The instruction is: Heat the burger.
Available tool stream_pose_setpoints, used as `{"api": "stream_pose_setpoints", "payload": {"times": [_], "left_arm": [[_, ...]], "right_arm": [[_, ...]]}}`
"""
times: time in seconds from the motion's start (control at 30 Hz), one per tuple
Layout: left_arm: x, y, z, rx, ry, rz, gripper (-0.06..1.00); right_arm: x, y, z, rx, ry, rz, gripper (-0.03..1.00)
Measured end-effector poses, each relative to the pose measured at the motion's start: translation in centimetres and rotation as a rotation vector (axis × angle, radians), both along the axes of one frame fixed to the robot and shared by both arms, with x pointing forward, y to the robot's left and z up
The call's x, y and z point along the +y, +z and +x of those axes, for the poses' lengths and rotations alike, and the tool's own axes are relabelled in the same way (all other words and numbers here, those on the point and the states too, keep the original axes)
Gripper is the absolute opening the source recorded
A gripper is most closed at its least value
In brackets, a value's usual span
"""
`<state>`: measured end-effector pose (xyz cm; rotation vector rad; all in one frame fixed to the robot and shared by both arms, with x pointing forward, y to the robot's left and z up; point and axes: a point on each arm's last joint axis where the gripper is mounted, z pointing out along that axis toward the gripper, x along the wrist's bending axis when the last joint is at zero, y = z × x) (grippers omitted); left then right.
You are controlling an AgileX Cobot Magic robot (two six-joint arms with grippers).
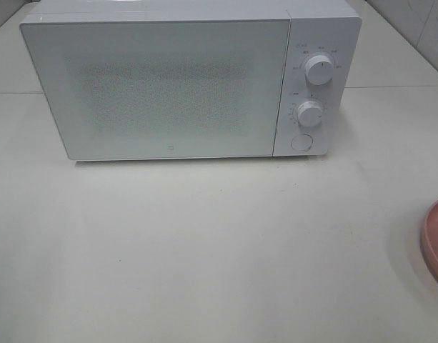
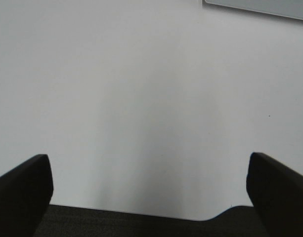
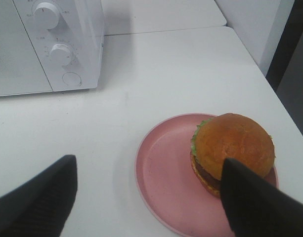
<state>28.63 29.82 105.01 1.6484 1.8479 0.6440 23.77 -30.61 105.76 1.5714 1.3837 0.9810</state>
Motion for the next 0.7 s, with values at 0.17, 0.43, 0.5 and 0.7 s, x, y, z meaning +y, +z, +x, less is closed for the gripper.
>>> {"api": "stream_pose_setpoints", "payload": {"times": [0.17,0.43,0.5,0.7], "left_arm": [[-0.1,0.3,-1.2,-0.077,0.001,0.011,0.99],[-0.1,0.7,-4.0,-0.252,0.010,0.046,0.99],[-0.1,0.7,-5.0,-0.312,0.014,0.058,0.99],[0.0,0.6,-5.5,-0.343,0.024,0.080,0.99]], "right_arm": [[0.0,0.0,0.0,0.000,0.000,0.000,0.77],[0.0,0.0,0.0,0.000,0.000,0.000,0.77],[0.0,0.0,0.0,0.000,0.000,0.000,0.76],[0.0,0.0,0.0,0.000,0.000,0.000,0.76]]}}
